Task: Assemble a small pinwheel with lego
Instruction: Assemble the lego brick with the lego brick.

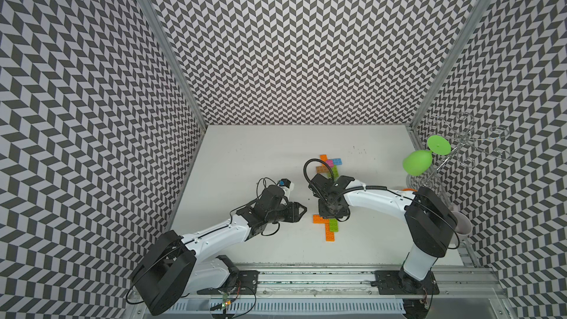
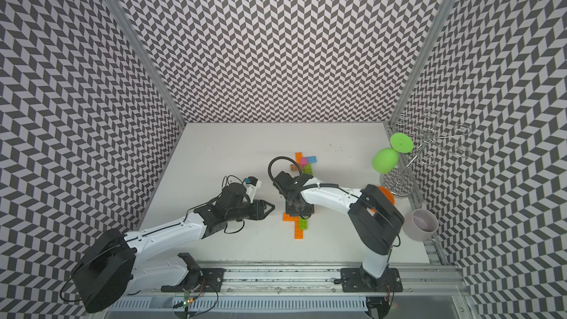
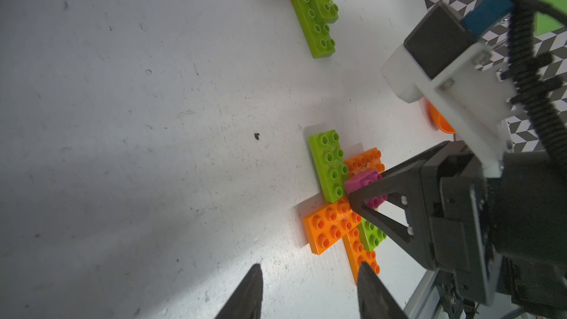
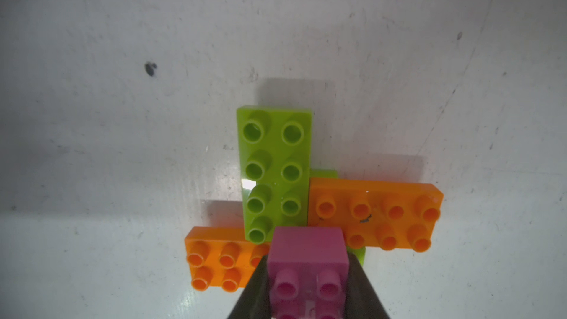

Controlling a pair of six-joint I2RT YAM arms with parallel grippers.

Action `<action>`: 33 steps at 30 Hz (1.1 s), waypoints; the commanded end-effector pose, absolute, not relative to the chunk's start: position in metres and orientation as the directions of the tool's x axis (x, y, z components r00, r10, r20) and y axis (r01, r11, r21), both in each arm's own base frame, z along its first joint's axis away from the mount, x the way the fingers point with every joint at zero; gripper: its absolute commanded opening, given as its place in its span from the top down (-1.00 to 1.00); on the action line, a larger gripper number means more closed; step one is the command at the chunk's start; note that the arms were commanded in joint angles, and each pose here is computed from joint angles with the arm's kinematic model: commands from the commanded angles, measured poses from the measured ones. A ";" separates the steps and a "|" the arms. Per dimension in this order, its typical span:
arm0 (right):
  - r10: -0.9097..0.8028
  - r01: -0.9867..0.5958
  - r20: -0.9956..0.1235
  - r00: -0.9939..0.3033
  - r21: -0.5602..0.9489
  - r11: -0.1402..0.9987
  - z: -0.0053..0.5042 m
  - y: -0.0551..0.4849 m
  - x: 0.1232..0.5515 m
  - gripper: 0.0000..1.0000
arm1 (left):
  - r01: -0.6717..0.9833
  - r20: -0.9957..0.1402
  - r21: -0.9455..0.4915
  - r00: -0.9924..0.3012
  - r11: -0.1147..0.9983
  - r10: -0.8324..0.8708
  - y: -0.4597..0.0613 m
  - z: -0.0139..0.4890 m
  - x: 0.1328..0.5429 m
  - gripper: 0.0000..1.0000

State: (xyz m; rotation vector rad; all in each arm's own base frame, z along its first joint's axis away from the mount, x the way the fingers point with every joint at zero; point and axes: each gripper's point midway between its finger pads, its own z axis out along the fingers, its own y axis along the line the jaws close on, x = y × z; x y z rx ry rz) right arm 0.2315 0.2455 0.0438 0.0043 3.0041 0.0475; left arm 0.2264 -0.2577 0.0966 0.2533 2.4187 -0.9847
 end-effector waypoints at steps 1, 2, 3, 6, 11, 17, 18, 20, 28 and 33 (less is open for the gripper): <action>0.021 0.020 -0.111 -0.994 0.002 1.000 0.028 0.242 0.230 1.00 | 0.379 -0.552 -0.593 -0.834 0.710 -0.016 -0.261 0.105 0.229 0.00; 0.020 0.020 -0.108 -0.994 0.000 1.000 0.026 0.242 0.229 1.00 | 0.378 -0.552 -0.592 -0.834 0.712 -0.017 -0.260 0.105 0.229 0.00; 0.018 0.018 -0.100 -0.995 -0.004 1.000 0.023 0.241 0.228 1.00 | 0.378 -0.553 -0.591 -0.833 0.713 -0.017 -0.259 0.105 0.229 0.00; 0.009 0.010 -0.067 -0.998 -0.026 1.000 0.013 0.237 0.222 1.00 | 0.376 -0.552 -0.588 -0.833 0.716 -0.016 -0.258 0.103 0.229 -0.01; -0.011 -0.010 -0.006 -1.000 -0.071 0.997 0.000 0.227 0.210 1.00 | 0.376 -0.550 -0.587 -0.835 0.717 -0.012 -0.259 0.101 0.229 0.00; -0.052 -0.062 0.104 -0.993 -0.099 0.993 -0.029 0.217 0.187 1.00 | 0.374 -0.547 -0.585 -0.837 0.719 -0.010 -0.258 0.099 0.228 0.01; -0.055 -0.067 0.116 -0.992 -0.101 0.993 -0.031 0.215 0.184 1.00 | 0.374 -0.548 -0.585 -0.836 0.719 -0.010 -0.258 0.099 0.228 0.01; -0.061 -0.073 0.120 -0.991 -0.100 0.992 -0.032 0.215 0.183 1.00 | 0.374 -0.548 -0.584 -0.836 0.720 -0.011 -0.257 0.099 0.228 0.01; -0.065 -0.067 0.036 -0.997 -0.062 0.996 0.003 0.234 0.207 0.79 | 0.372 -0.549 -0.586 -0.836 0.720 -0.015 -0.256 0.100 0.228 0.01; -0.061 -0.061 -0.002 -0.998 -0.044 0.997 0.020 0.240 0.216 0.55 | 0.373 -0.553 -0.587 -0.833 0.719 -0.020 -0.255 0.102 0.227 0.01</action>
